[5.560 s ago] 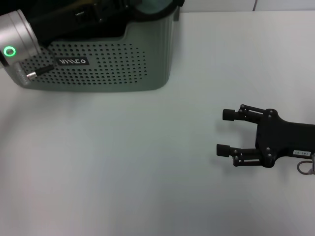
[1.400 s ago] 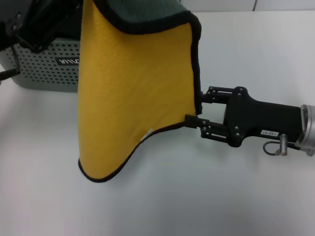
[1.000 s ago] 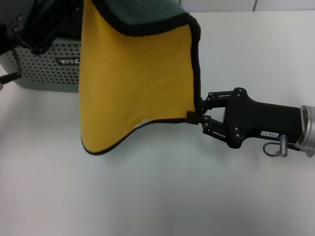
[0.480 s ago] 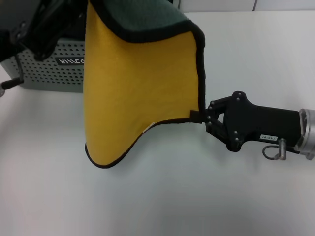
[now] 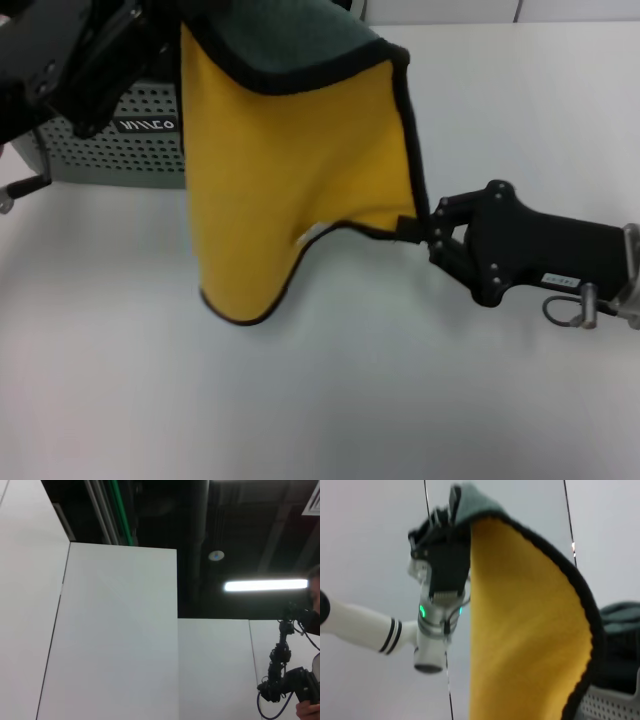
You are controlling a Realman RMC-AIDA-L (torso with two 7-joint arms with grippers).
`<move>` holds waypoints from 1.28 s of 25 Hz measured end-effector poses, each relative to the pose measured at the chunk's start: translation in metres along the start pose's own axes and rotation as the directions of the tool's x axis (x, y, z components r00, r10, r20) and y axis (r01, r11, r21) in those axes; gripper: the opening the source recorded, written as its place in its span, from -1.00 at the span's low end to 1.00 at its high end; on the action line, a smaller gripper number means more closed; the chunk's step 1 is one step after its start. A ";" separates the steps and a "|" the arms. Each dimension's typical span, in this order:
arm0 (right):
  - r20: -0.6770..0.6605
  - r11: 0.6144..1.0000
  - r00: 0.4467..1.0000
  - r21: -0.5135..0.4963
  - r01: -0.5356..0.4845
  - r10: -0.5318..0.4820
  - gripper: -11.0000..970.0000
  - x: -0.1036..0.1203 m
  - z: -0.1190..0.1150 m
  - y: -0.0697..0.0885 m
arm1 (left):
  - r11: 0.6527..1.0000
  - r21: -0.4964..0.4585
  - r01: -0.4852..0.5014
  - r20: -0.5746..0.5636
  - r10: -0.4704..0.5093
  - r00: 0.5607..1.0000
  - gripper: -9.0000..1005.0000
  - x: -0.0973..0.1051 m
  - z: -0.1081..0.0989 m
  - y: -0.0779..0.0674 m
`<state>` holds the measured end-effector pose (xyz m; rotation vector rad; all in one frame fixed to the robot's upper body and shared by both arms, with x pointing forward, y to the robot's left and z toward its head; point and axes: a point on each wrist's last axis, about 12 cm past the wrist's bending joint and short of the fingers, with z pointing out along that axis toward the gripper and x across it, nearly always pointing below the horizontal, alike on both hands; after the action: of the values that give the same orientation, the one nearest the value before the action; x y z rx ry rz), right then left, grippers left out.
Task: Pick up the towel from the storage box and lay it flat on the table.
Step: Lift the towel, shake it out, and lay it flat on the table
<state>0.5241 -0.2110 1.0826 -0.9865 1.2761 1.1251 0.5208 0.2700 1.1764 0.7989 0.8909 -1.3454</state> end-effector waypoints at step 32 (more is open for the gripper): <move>0.228 0.915 0.887 0.050 0.401 -0.401 -0.95 -0.089 -0.001 -0.024 | 0.964 -0.266 0.004 -0.138 -0.042 0.989 -0.90 0.067 -0.025 -0.016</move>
<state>0.5503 -0.2236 1.1698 -1.0258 0.8321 0.8834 0.5038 0.2606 1.1053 0.6835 1.1696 -1.1679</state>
